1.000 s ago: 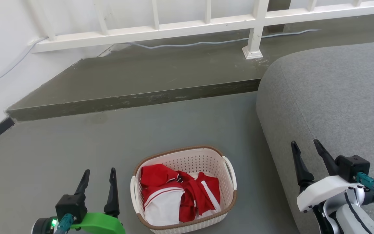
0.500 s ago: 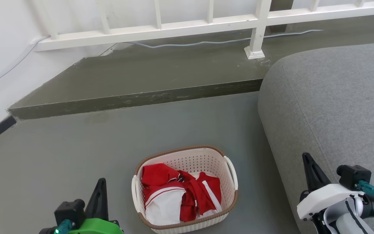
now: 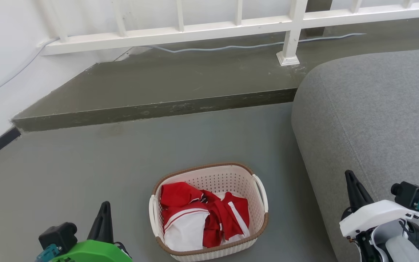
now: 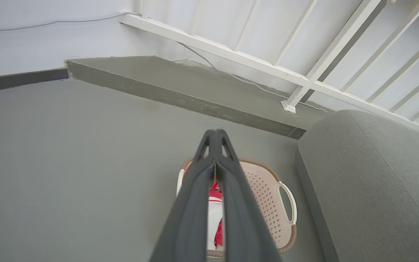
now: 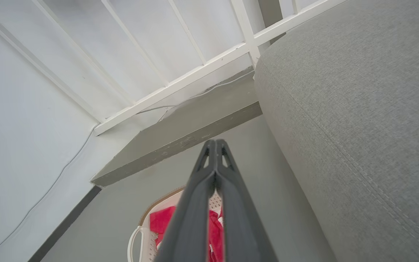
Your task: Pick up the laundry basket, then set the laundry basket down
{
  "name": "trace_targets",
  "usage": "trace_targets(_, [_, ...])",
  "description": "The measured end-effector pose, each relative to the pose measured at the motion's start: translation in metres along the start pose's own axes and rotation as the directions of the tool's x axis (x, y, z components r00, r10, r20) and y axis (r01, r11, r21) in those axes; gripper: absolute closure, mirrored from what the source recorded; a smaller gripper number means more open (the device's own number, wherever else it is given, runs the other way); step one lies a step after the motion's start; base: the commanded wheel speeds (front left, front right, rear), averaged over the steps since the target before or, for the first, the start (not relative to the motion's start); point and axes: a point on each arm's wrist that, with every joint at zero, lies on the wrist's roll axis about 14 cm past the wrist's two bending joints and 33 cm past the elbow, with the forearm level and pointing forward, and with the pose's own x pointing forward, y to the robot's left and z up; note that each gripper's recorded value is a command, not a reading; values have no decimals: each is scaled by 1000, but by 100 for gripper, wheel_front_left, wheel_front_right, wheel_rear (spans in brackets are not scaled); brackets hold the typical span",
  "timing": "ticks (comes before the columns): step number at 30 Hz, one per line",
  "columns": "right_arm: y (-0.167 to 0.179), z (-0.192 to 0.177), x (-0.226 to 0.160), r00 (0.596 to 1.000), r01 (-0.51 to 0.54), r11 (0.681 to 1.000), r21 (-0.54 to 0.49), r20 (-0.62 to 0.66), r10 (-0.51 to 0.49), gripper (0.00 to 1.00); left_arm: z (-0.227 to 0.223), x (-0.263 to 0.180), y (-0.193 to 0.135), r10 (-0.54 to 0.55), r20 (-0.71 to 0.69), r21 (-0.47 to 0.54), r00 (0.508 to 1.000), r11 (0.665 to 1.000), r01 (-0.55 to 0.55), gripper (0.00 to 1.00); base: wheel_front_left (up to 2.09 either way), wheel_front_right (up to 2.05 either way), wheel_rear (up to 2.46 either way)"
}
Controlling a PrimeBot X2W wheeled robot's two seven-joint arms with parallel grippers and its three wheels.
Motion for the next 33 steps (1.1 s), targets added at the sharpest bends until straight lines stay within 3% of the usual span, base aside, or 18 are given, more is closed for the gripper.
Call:
trace_targets(17, [-5,4,7,999,33,974,226,-17,-30,100,0,0,17,46,-37,-216,998,975,-53,100,0,0,0])
trace_targets(27, [-7,7,10,999,42,931,362,-23,-36,100,6,4,24,55,-37,-344,998,937,-64,100,0,0,0])
trace_targets(33, [-8,10,13,999,41,889,456,-21,-35,100,8,6,28,61,-46,-435,997,897,-75,100,0,0,0])
